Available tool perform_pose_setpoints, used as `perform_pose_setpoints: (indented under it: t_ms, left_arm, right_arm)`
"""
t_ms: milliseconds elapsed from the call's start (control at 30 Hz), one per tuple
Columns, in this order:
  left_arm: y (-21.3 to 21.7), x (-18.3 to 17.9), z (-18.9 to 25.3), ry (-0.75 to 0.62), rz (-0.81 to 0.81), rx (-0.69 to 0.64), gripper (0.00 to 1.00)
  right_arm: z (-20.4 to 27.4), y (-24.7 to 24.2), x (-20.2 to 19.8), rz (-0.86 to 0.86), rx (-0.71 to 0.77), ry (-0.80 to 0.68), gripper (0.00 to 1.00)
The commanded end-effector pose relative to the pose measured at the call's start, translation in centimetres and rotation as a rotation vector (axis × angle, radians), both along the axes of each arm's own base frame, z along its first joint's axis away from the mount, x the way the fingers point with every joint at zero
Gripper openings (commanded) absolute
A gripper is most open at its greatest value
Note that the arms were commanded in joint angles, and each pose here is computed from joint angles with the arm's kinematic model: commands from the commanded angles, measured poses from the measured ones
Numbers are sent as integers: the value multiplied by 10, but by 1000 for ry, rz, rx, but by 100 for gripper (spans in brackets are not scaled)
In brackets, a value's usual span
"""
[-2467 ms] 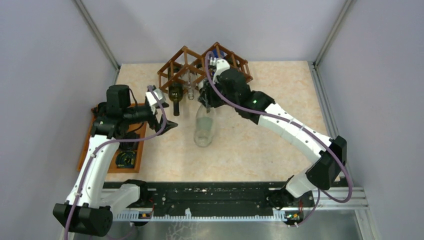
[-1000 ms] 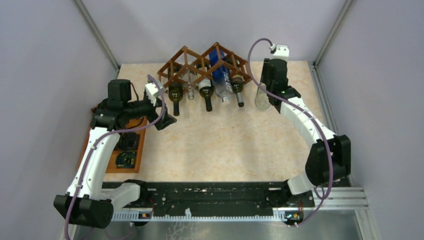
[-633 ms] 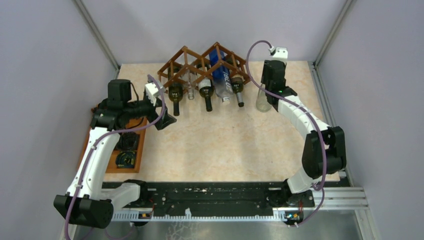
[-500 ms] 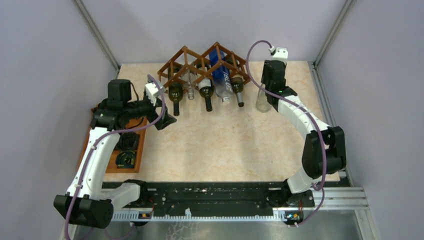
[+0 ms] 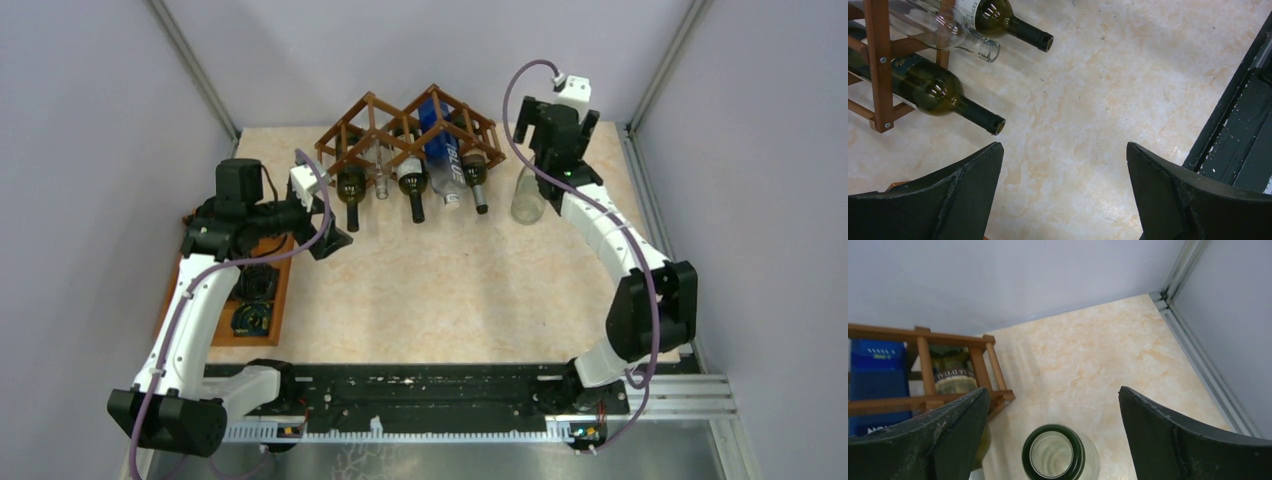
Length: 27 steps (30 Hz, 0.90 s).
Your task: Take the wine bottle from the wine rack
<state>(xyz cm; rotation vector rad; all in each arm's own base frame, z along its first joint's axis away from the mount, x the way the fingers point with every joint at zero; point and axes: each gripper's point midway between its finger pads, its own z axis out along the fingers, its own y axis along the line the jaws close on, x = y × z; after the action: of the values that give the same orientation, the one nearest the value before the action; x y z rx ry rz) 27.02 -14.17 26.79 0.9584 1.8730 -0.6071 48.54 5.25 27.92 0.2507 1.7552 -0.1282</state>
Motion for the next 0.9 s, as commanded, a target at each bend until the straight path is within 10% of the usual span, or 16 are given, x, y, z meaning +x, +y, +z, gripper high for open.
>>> perform_pose_setpoints:
  t_ms: [0,333,567,867]
  left_arm:
    - [-1,3,13,-26,5,-8,99]
    - [-2,7,19,-36,5,-18,99]
    - [-3,7,24,-46,11,-29,99]
    - [-2,4,28,-59,10,-24,99]
  right_arm:
    - [103,-14,-21,-60,89,-182,99]
    - [191,56,-75,168,165,-275,99]
    - [144,151,-75,534,302,-59,99]
    - [41,192,-48,587,350,200,99]
